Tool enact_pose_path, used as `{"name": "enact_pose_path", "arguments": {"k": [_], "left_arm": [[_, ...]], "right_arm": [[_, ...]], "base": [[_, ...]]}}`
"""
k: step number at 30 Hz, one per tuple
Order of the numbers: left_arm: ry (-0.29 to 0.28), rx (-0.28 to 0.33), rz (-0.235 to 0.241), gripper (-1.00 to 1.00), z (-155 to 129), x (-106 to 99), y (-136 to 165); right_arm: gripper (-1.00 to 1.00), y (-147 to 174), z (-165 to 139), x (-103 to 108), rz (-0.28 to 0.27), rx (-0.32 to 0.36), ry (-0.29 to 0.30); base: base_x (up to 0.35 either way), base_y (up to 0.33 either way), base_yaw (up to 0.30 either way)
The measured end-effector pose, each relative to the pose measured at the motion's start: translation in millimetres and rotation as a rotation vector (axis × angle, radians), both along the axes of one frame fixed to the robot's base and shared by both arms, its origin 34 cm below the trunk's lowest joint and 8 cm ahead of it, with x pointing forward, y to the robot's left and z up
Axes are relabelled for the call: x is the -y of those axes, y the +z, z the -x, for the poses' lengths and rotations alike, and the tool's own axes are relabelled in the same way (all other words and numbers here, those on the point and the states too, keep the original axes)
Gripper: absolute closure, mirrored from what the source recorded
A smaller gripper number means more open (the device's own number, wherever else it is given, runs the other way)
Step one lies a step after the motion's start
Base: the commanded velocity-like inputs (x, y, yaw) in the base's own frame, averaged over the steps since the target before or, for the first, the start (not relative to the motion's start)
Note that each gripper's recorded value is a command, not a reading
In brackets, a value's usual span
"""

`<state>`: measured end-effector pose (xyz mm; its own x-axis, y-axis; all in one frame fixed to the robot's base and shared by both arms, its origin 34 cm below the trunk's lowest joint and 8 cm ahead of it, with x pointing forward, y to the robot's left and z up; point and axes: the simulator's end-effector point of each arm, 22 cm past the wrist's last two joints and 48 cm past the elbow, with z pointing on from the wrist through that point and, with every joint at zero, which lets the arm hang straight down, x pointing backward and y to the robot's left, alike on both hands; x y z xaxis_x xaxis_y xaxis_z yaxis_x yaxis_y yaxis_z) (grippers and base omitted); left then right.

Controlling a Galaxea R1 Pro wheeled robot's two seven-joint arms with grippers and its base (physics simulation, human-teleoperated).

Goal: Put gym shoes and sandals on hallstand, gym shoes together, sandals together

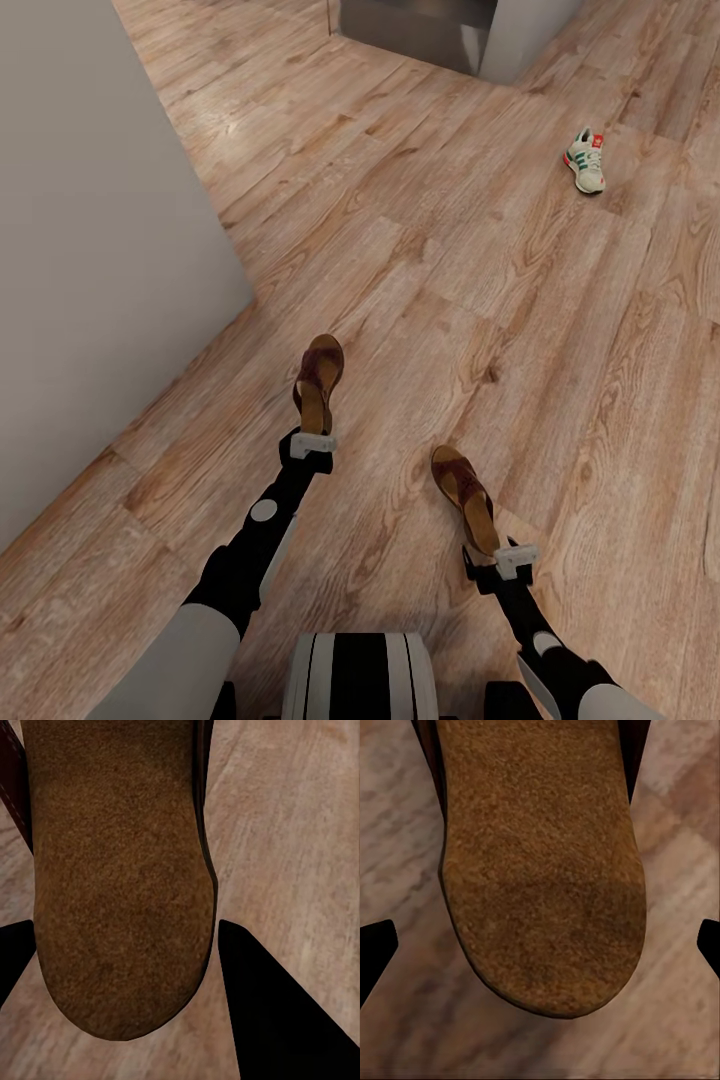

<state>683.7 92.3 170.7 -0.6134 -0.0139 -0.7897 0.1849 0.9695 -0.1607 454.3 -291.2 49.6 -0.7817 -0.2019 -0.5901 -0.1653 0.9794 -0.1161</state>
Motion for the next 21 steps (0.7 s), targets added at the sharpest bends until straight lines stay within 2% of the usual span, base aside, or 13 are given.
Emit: {"name": "enact_pose_path", "arguments": {"k": [8, 21], "left_arm": [[0.0, 0.001, 0.0, 1.0, 0.5, 0.1, -0.4], [0.0, -0.002, 0.0, 1.0, 1.3, 0.2, -1.3]], "right_arm": [[-1.0, -4.6, 2.7, 2.1, 0.01, -0.033, -0.003], [-1.0, -4.9, 2.7, 2.4, 0.011, -0.036, -0.004]], "base": [[0.0, 0.0, 0.0], [0.0, 0.0, 0.0]]}}
